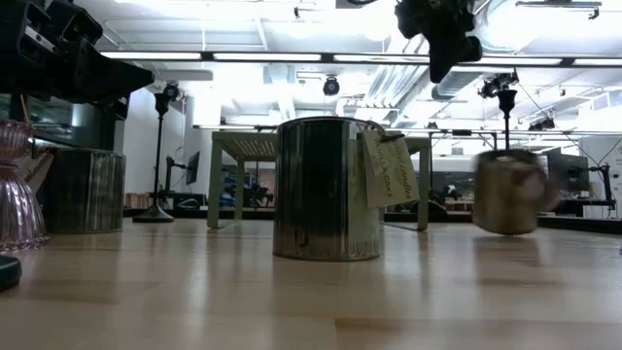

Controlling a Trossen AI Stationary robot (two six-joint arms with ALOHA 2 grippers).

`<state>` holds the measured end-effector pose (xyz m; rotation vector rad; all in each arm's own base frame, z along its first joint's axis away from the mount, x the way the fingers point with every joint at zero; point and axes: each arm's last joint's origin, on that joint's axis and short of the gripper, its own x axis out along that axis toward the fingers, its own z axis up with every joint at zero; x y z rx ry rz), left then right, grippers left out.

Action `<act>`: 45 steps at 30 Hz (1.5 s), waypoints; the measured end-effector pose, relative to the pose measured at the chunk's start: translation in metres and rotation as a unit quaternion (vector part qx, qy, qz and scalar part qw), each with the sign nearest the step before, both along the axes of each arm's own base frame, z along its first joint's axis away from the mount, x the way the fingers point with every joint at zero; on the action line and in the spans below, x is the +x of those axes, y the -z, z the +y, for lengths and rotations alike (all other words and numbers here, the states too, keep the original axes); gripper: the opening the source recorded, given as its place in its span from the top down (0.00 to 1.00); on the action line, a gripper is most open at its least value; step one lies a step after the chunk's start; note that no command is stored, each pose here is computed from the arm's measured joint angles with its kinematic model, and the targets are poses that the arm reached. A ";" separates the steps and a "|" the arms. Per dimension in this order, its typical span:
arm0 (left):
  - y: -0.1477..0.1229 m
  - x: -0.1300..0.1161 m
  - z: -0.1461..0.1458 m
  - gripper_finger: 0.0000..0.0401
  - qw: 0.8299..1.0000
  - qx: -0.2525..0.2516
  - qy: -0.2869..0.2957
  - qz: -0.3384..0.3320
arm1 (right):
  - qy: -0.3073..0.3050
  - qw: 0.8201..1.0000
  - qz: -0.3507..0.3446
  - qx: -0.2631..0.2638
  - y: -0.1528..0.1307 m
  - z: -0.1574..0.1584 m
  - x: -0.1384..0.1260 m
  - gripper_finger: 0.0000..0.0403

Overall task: Pick & Place candle stick holders
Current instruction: Put the top right silver scented candle on the shelf

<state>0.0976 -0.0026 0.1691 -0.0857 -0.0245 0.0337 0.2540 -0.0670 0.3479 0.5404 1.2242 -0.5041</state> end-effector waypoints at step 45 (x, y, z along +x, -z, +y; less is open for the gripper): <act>0.000 0.000 0.000 1.00 1.000 0.000 0.000 0.000 | 0.299 0.945 0.136 -0.003 0.080 0.034 -0.111 0.39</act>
